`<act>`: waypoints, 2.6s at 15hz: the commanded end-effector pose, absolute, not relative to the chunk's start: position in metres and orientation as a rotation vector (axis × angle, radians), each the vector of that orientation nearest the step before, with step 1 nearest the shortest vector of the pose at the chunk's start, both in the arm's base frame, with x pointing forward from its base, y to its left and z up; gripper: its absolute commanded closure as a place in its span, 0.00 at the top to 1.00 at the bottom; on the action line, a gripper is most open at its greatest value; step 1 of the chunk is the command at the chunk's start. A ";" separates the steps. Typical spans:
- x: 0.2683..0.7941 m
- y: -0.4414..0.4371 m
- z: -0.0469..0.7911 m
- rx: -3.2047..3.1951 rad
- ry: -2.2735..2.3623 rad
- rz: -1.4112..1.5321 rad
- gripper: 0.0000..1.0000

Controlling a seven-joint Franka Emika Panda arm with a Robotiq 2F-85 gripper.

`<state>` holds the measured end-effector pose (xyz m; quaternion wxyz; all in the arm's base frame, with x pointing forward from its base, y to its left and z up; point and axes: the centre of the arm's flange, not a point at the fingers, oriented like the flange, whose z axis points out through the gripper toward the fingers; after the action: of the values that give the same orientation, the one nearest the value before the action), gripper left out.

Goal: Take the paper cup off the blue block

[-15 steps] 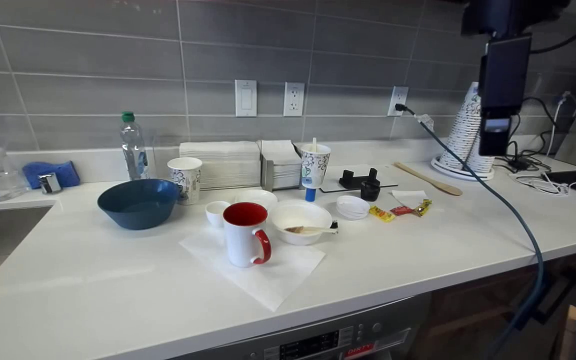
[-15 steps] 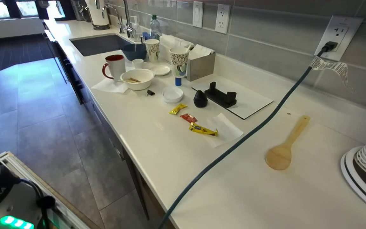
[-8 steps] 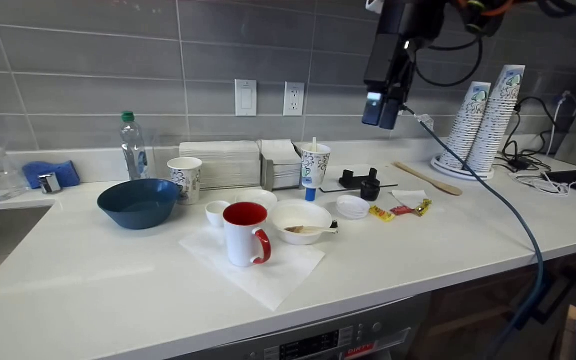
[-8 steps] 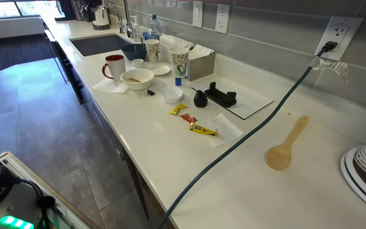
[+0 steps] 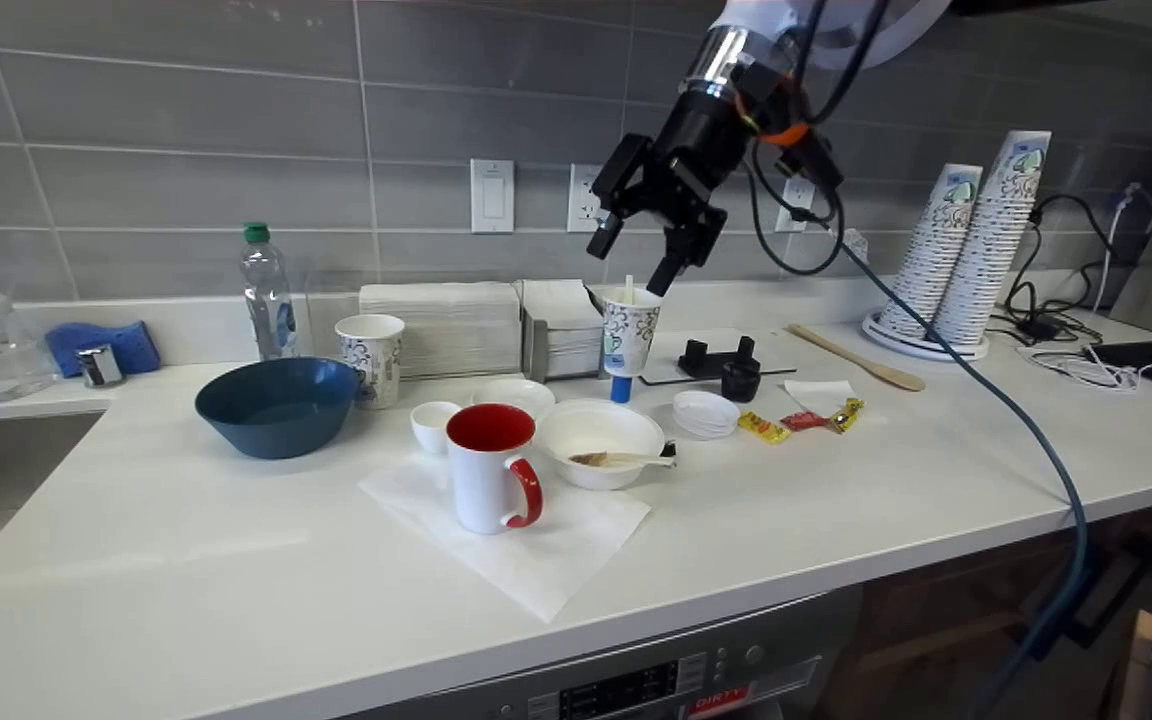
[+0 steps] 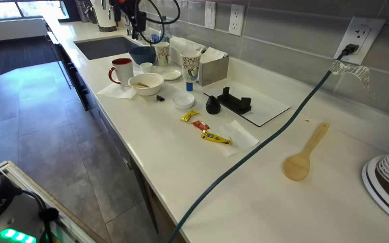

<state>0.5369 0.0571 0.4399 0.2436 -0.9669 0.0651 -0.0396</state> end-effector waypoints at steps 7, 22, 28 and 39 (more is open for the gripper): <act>0.581 0.016 0.351 -2.562 0.587 -0.254 1.00; 0.624 0.004 0.300 -2.440 0.771 -0.275 1.00; 0.643 0.012 0.258 -2.430 0.842 -0.287 1.00; 0.674 0.022 0.210 -2.387 0.914 -0.306 1.00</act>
<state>0.6583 0.0214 0.2213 0.2719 -0.8986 0.3275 -0.1060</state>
